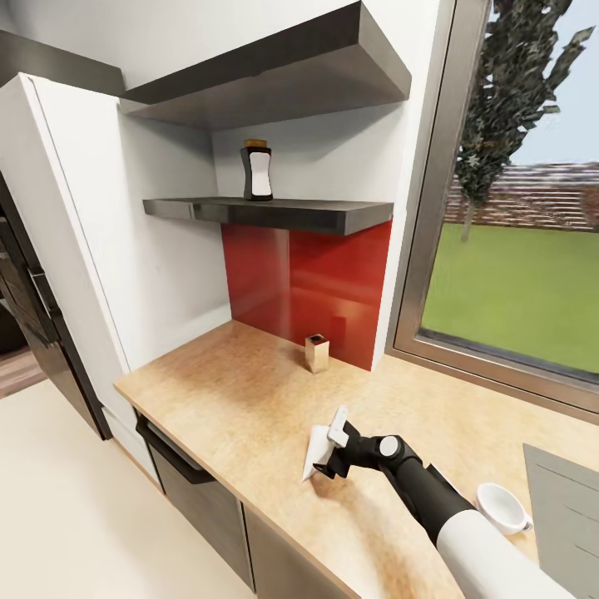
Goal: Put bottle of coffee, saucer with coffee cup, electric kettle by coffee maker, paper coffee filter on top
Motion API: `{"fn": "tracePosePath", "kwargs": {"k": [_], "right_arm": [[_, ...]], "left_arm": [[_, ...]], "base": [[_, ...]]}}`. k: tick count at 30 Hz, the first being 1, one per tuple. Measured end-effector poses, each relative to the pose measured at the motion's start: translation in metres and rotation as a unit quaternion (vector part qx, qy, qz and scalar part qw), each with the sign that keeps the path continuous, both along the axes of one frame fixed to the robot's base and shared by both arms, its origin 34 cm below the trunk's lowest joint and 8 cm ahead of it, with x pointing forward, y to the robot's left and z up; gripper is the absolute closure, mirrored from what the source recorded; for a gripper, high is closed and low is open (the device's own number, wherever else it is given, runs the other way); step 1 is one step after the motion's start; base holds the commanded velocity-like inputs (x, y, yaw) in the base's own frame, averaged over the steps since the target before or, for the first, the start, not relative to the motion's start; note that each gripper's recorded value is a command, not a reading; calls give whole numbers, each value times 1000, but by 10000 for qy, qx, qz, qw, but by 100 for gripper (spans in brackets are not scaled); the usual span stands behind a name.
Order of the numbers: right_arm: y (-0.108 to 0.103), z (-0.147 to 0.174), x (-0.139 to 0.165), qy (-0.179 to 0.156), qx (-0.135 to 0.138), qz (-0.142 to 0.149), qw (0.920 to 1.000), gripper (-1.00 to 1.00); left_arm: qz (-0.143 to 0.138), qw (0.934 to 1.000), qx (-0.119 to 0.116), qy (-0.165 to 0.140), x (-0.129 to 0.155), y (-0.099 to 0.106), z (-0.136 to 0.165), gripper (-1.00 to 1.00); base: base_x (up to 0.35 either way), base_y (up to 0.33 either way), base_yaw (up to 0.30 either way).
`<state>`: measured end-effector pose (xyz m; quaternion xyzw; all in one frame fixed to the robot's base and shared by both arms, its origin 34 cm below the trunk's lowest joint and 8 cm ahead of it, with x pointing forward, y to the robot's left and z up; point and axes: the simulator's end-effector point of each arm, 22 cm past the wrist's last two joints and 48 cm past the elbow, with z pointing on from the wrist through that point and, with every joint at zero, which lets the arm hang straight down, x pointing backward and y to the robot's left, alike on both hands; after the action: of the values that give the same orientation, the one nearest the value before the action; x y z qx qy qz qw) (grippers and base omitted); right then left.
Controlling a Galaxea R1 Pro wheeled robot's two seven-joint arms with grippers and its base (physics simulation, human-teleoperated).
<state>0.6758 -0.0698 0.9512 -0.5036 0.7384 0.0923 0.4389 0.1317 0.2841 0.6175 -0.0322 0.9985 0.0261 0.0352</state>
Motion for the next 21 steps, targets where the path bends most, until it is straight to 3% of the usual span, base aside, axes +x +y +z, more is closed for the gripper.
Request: {"fn": "tracePosePath", "kwargs": {"k": [21], "right_arm": [[-2, -3, -1, 22, -22, 3, 10000, -100]], "left_arm": [[19, 10000, 2, -1, 0, 0, 0, -100]], "base": [[0, 12, 0]]}}
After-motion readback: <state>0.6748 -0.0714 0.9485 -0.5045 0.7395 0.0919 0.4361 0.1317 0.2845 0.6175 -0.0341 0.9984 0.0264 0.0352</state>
